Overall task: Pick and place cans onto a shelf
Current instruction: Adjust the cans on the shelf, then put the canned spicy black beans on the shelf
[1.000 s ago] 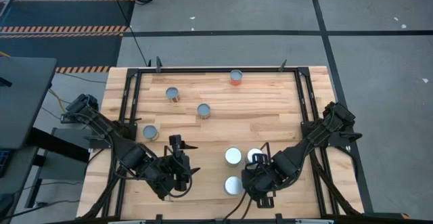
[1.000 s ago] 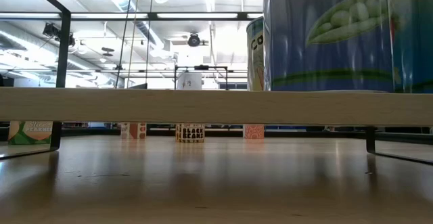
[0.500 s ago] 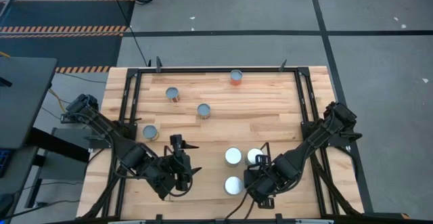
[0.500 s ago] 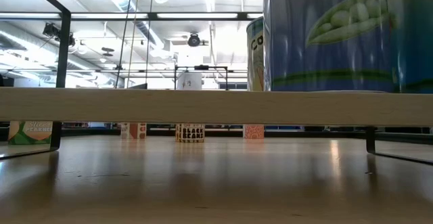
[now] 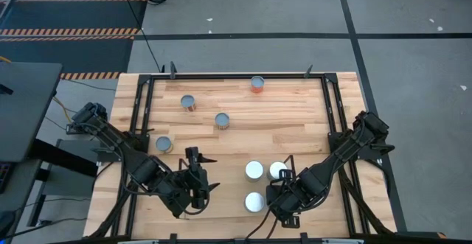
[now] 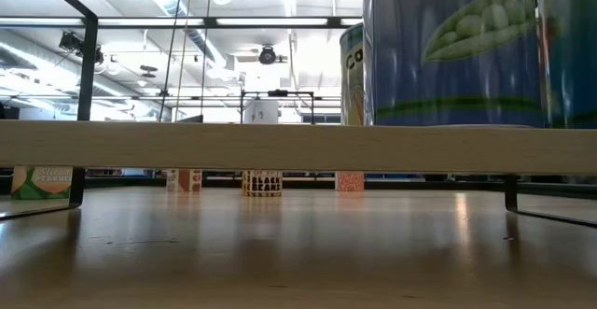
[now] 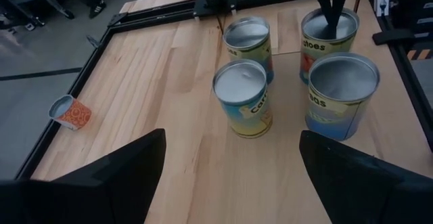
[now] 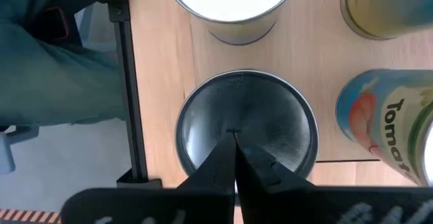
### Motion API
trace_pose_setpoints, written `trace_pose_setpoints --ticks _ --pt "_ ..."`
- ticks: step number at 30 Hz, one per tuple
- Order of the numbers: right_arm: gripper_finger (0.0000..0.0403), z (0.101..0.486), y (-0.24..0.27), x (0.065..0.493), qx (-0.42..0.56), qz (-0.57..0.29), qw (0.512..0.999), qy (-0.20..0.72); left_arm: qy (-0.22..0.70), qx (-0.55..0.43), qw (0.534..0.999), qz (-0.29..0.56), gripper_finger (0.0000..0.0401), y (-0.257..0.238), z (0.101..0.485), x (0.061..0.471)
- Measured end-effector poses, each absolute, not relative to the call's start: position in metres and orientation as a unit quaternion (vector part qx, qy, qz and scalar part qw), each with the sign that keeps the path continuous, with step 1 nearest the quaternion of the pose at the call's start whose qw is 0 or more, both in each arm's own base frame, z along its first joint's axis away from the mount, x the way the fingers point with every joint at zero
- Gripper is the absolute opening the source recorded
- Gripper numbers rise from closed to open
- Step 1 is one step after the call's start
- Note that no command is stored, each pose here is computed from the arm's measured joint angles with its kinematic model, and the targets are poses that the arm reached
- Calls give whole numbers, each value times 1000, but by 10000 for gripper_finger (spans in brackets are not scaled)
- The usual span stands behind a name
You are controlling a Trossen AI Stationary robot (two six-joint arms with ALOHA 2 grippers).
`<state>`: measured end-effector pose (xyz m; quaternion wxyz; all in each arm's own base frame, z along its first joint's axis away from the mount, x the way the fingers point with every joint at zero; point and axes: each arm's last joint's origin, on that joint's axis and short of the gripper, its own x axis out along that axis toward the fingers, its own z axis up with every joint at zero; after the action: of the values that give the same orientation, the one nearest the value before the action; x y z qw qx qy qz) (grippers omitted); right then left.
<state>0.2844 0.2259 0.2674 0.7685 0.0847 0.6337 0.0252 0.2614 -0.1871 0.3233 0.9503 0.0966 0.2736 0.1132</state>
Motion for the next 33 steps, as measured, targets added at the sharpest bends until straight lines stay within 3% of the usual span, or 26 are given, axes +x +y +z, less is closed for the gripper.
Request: trace_pose_setpoints --ticks 12,18,25,29,33 --pt "4 287 229 288 69 46 786 613 273 104 950 109 345 -187 324 262" --pt "5 310 228 295 2 57 832 552 288 130 944 101 345 -179 322 267" --pt "5 334 227 292 -42 97 844 526 359 88 919 138 345 -120 290 295" --pt "5 349 223 278 -51 103 851 512 361 68 912 183 345 -74 272 311" --pt "5 353 218 262 -65 96 854 507 348 29 922 167 345 -34 250 322"
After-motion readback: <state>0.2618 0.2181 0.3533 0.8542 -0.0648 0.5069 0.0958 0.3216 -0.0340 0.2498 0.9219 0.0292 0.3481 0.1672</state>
